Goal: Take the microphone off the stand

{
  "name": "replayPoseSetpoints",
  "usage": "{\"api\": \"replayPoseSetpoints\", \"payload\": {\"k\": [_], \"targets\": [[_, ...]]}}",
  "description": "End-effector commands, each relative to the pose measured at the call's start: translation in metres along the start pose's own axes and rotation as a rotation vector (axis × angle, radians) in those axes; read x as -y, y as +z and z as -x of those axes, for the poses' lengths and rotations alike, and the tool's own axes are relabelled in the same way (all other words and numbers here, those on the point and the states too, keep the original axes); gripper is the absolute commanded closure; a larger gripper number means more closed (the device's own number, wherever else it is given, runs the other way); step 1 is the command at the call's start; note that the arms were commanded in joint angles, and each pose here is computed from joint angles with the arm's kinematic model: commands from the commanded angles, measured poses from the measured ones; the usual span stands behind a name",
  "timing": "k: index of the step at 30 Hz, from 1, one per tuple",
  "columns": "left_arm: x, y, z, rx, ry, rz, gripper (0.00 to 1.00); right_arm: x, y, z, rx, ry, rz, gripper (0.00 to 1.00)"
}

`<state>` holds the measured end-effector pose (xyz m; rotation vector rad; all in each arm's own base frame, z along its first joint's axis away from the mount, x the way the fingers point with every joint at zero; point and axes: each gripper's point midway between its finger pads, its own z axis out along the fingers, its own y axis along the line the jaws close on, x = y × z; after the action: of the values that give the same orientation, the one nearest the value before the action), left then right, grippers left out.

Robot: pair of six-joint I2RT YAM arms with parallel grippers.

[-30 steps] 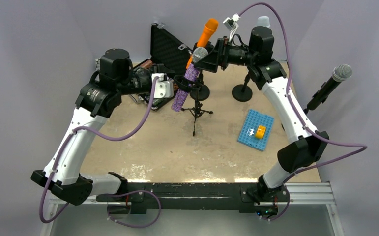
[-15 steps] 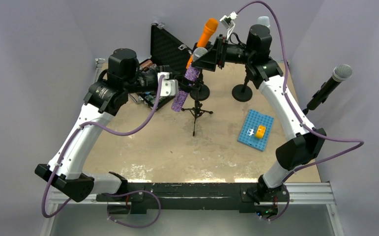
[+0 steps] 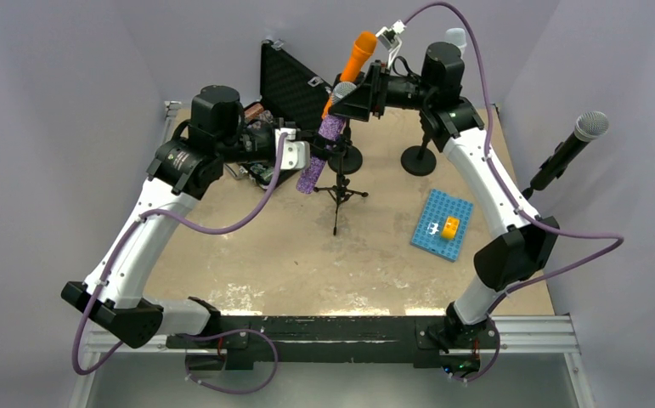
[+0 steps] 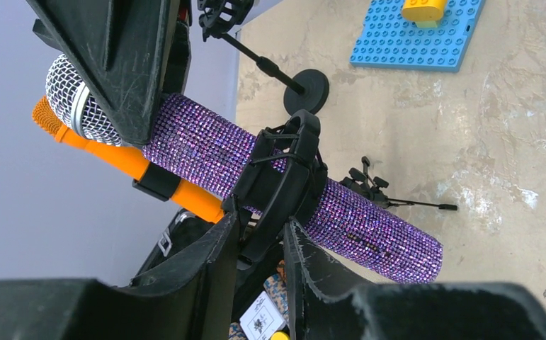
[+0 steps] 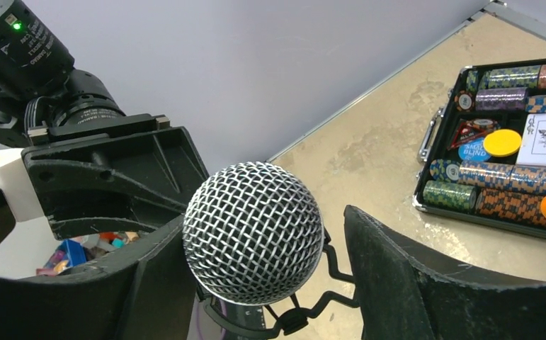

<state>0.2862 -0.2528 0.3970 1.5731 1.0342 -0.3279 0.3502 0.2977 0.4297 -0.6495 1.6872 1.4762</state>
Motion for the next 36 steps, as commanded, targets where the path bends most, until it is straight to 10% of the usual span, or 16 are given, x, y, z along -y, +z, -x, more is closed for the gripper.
{"api": "replayPoseSetpoints", "payload": {"k": [1, 23, 36], "targets": [[-0.001, -0.001, 0.01, 0.023, 0.04, -0.013, 0.68, -0.017, 0.002, 0.013, 0.019, -0.05, 0.046, 0.3], [0.014, 0.001, 0.008, 0.011, 0.06, -0.082, 1.0, -0.028, 0.001, 0.027, 0.04, -0.1, 0.068, 0.98], [0.021, -0.003, 0.008, 0.003, 0.055, -0.117, 1.0, -0.051, -0.005, 0.071, 0.133, -0.239, 0.061, 1.0]]}}
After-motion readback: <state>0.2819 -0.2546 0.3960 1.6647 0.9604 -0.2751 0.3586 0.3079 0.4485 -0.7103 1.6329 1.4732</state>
